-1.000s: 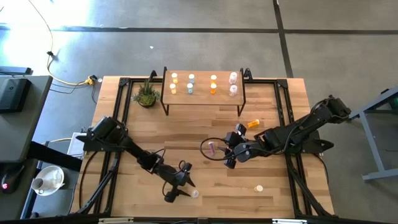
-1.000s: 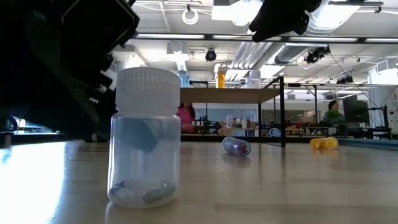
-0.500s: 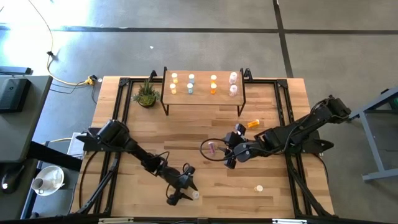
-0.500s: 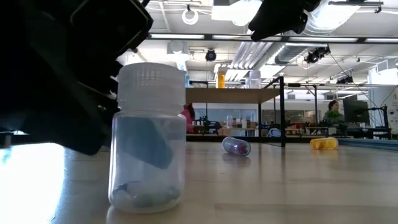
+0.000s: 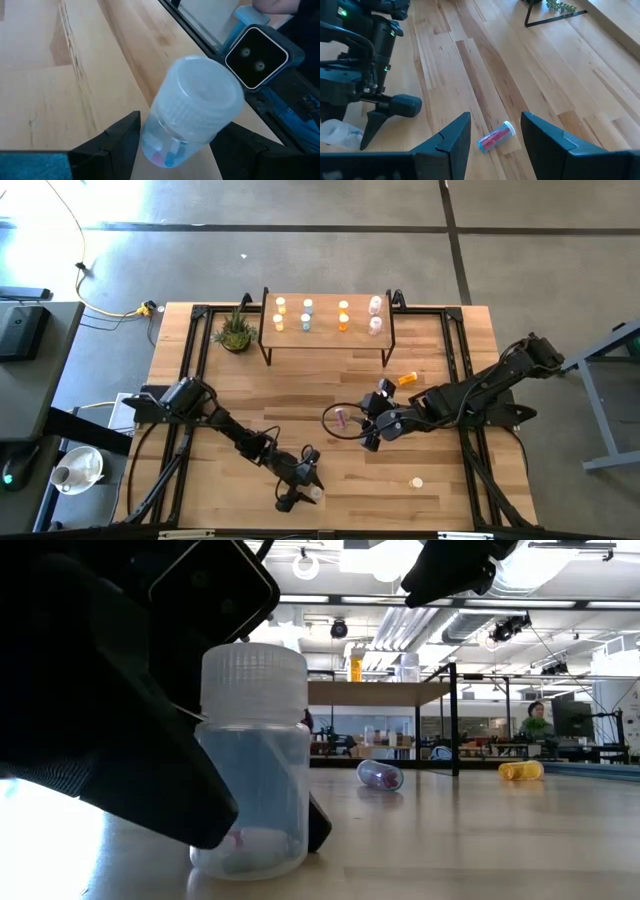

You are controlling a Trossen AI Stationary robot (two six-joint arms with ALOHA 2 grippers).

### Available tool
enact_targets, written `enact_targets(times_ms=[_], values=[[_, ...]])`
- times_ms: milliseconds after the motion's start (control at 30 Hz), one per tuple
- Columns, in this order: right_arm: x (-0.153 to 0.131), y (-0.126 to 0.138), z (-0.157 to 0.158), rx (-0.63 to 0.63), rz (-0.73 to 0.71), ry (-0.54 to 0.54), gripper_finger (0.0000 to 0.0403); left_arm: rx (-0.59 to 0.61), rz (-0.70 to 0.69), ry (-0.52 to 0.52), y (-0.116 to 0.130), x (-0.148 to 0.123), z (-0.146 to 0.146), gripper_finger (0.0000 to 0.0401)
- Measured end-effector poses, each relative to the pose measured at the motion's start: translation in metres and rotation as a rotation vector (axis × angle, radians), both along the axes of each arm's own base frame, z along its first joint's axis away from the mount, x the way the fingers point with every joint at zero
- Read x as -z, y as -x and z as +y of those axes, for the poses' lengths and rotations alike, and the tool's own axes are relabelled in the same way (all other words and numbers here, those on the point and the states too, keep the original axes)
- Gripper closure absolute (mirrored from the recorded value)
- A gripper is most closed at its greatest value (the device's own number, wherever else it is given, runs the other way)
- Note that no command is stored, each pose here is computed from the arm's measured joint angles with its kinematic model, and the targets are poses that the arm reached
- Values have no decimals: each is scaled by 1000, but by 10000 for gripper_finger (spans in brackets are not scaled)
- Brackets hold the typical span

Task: Pick and place medicine bottles onto shelf by color
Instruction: Put the white pill bottle on the shelf aligned with the other white pill bottle

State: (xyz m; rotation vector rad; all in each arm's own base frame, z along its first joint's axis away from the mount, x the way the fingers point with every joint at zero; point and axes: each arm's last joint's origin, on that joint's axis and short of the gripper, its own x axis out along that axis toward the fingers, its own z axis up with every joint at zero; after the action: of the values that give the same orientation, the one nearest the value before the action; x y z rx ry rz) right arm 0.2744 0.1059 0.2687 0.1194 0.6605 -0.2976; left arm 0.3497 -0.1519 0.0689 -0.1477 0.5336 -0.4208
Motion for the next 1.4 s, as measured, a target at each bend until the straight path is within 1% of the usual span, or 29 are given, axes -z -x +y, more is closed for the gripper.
enact_targets(times_ms=[100, 167, 433, 500, 633, 733, 933, 1033, 1167, 1400], values=[[0, 0, 0, 2, 2, -1, 237, -9, 8, 10, 0, 0, 0, 192], [0, 0, 0, 2, 2, -1, 237, -12, 12, 11, 0, 0, 0, 202], [0, 0, 0, -2, 3, -7, 237, -6, 19, 25, 0, -2, 1, 262], [0, 0, 1, -21, 11, -17, 237, -2, 21, 28, 0, -2, 1, 266], [0, 0, 3, -121, 36, -23, 237, 2, 28, 15, -1, -6, 7, 260], [-1, -1, 5, -188, 37, -32, 237, -13, 33, -9, -2, -15, 15, 254], [-4, -5, 7, -234, -6, 4, 237, -102, 12, -96, -4, -39, 34, 255], [-7, -7, 8, -274, -34, 32, 237, -180, 8, -124, -5, -50, 44, 254], [-11, -10, 9, -337, -69, 94, 237, -283, -10, -154, -5, -63, 55, 254], [-13, -15, 12, -404, -108, 162, 237, -493, -34, -272, -3, -74, 66, 253]])
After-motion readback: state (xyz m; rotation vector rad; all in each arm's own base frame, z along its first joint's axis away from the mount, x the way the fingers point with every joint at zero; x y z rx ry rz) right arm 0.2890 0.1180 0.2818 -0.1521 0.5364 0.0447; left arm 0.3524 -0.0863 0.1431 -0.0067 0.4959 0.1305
